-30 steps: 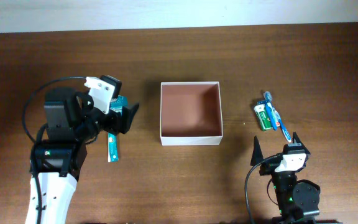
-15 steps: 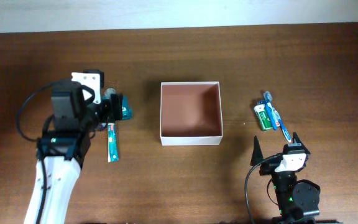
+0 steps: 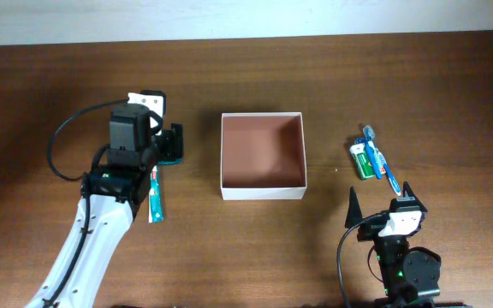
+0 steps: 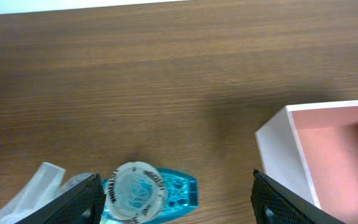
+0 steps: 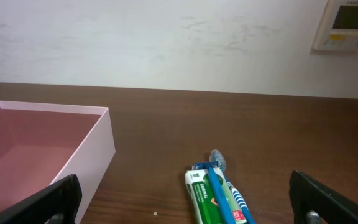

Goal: Pack container
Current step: 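Reach left gripper to the Listerine bottle cap and grasp it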

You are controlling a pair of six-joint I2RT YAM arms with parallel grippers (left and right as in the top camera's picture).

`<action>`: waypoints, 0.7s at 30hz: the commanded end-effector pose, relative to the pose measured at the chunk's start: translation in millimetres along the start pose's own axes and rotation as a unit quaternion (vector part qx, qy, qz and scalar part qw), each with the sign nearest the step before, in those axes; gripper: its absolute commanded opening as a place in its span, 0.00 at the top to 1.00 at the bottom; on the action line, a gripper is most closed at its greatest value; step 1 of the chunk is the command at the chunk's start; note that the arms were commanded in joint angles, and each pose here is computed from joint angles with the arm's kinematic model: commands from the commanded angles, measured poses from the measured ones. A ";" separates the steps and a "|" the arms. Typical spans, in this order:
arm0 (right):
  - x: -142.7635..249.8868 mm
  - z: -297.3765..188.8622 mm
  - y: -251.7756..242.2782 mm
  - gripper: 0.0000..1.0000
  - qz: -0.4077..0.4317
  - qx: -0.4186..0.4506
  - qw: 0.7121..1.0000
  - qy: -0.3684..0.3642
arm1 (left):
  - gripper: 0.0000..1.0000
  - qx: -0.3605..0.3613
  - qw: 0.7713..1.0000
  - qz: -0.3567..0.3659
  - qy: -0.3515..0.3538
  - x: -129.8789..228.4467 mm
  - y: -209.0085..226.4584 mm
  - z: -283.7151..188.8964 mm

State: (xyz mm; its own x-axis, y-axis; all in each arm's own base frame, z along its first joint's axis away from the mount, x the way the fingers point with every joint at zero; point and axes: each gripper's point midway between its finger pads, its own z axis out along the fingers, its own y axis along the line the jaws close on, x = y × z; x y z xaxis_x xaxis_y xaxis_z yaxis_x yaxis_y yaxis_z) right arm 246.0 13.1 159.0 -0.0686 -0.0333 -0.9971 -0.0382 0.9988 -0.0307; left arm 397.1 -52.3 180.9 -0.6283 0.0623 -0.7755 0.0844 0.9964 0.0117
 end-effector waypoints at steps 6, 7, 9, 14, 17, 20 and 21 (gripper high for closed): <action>2.7 0.0 -2.8 0.01 0.001 0.007 1.000 0.003 | 0.24 -0.045 0.999 0.019 0.019 6.8 13.8 13.6; 2.7 0.0 -2.8 0.02 0.001 0.007 1.000 0.003 | 0.23 -0.045 0.999 0.019 0.019 6.8 13.8 13.6; 2.7 0.0 -2.8 0.01 0.001 0.007 1.000 0.003 | 0.23 -0.045 0.999 0.019 0.018 6.6 13.8 13.6; 2.7 0.0 -2.8 0.01 0.001 0.007 1.000 0.003 | 0.39 -0.045 0.999 0.019 0.017 6.0 13.7 13.6; 2.7 0.0 -2.8 0.01 0.001 0.007 1.000 0.003 | 0.40 -0.045 0.999 0.019 0.017 6.1 13.7 13.6; 2.7 0.0 -2.8 0.01 0.001 0.007 1.000 0.003 | 0.38 -0.045 0.999 0.019 0.018 6.7 13.7 13.9; 2.7 0.0 -2.8 0.01 0.001 0.007 1.000 0.003 | 0.38 -0.046 0.999 0.019 0.020 7.7 13.7 14.6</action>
State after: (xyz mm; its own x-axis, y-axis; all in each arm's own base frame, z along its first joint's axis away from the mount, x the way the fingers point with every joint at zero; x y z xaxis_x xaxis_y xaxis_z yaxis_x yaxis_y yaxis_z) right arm 246.0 13.2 159.0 -0.0686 -0.0333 -0.9971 -0.0386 0.9988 -0.0307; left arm 401.3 -39.9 162.9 -0.6617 0.0920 -0.7441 0.0412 0.9954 0.0864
